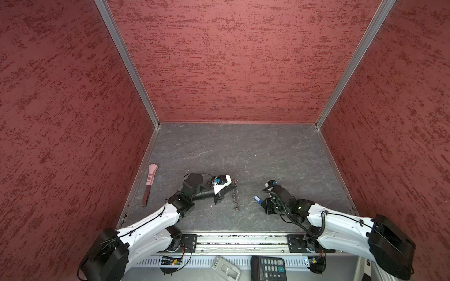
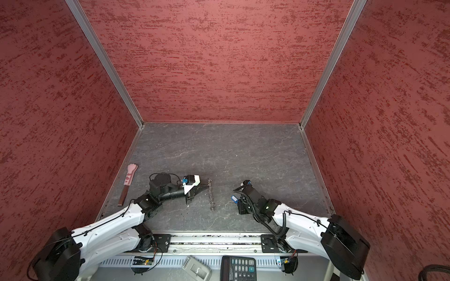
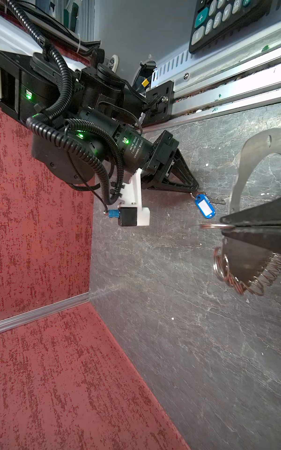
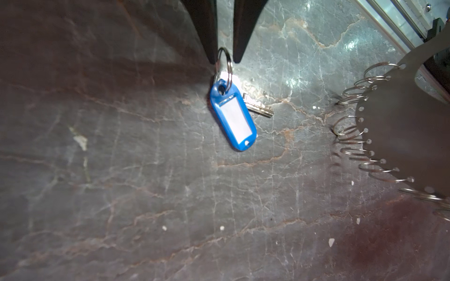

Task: Attach keys to a key ring
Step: Move the key to the bottom-center of the table.

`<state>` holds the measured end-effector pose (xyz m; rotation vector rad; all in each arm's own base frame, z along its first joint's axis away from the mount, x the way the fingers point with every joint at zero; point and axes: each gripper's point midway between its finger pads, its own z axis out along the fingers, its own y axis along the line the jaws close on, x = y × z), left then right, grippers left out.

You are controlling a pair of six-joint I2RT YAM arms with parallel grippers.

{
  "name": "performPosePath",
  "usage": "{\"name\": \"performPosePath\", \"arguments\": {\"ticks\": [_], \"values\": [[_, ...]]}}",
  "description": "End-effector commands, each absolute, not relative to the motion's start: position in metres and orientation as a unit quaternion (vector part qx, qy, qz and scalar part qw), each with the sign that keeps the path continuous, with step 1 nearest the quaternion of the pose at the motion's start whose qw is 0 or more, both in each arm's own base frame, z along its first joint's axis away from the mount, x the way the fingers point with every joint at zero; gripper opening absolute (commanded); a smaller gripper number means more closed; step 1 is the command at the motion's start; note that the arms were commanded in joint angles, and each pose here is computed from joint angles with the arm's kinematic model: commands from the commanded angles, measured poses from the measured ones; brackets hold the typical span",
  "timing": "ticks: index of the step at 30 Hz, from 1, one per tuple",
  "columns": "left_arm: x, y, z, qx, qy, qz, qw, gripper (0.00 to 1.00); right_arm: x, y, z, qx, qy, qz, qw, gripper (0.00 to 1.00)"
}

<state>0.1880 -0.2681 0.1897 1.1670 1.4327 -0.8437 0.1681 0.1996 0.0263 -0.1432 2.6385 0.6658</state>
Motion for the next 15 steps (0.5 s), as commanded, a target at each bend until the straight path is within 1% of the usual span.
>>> {"name": "performPosePath", "arguments": {"ticks": [1, 9, 13, 15], "values": [[0.1869, -0.2699, 0.197, 0.494, 0.585, -0.352, 0.538, 0.0, 0.1736, 0.2031, 0.0293, -0.049, 0.945, 0.237, 0.218, 0.12], [0.1872, -0.2697, 0.1971, 0.494, 0.586, -0.352, 0.538, 0.0, 0.1763, 0.2042, 0.0311, -0.054, 0.948, 0.226, 0.219, 0.05], [0.1872, -0.2698, 0.1971, 0.494, 0.585, -0.352, 0.538, 0.0, 0.1769, 0.1992, 0.0339, -0.054, 0.956, 0.2, 0.21, 0.0], [0.1873, -0.2699, 0.1967, 0.494, 0.586, -0.352, 0.538, 0.0, 0.1755, 0.1967, 0.0367, -0.057, 0.961, 0.184, 0.198, 0.0]]}}
